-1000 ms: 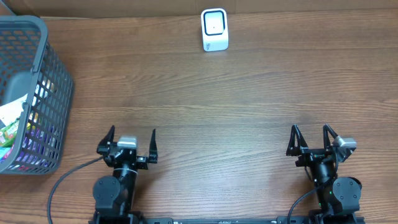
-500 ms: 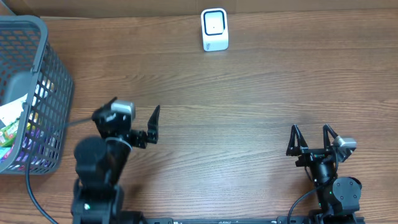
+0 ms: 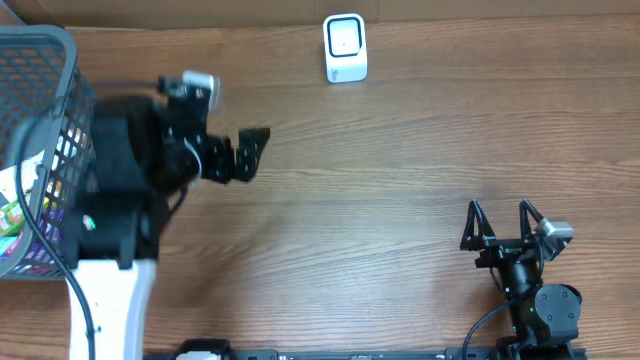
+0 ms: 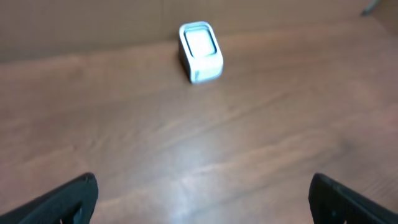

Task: Scan the item barcode
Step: 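Move the left gripper over the grey basket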

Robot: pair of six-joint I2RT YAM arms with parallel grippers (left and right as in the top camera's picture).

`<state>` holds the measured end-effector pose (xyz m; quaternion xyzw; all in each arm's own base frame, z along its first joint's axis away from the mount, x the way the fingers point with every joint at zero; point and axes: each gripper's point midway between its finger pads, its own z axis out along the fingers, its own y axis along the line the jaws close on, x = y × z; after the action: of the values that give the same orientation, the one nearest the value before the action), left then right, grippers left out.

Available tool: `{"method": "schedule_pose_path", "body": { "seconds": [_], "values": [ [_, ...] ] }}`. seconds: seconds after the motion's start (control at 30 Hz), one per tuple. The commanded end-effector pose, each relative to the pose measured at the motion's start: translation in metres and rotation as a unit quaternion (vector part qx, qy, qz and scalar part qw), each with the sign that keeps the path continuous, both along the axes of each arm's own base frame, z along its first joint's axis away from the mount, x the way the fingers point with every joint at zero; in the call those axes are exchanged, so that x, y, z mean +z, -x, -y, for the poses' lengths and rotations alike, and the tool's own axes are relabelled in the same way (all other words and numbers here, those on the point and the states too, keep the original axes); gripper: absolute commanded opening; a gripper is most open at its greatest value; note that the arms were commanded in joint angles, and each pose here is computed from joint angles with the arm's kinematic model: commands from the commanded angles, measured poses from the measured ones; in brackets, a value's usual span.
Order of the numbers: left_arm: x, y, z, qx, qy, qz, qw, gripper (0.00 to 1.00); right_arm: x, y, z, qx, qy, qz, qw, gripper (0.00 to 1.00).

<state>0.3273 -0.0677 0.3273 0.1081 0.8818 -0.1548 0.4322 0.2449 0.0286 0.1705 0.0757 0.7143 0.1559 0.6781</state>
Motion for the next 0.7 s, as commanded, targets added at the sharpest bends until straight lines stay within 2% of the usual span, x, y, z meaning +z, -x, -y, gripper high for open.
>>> {"method": "schedule_pose_path", "body": {
  "seconds": [0.0, 0.1, 0.27, 0.43, 0.67],
  "values": [
    [0.039, -0.007, 0.005, -0.011, 0.022, -0.009, 1.0, 1.0, -0.001, 0.0, -0.002, 0.004, 0.001, 0.004, 1.0, 1.0],
    [0.044, -0.011, 0.005, -0.01, 0.022, -0.032, 0.999, 1.0, -0.001, 0.0, -0.002, 0.004, 0.001, 0.004, 1.0, 1.0],
    [0.021, -0.017, 0.008, -0.014, 0.028, -0.08, 0.996, 1.0, -0.001, 0.0, -0.002, 0.004, 0.001, 0.004, 1.0, 1.0],
    [0.014, -0.032, 0.006, 0.007, 0.04, -0.09, 0.995, 0.99, -0.001, 0.0, -0.002, 0.004, 0.001, 0.004, 1.0, 1.0],
    [0.047, -0.058, -0.046, 0.187, 0.055, -0.054, 0.979, 1.0, -0.001, 0.0, -0.002, 0.004, 0.001, 0.004, 1.0, 1.0]
  ]
}}
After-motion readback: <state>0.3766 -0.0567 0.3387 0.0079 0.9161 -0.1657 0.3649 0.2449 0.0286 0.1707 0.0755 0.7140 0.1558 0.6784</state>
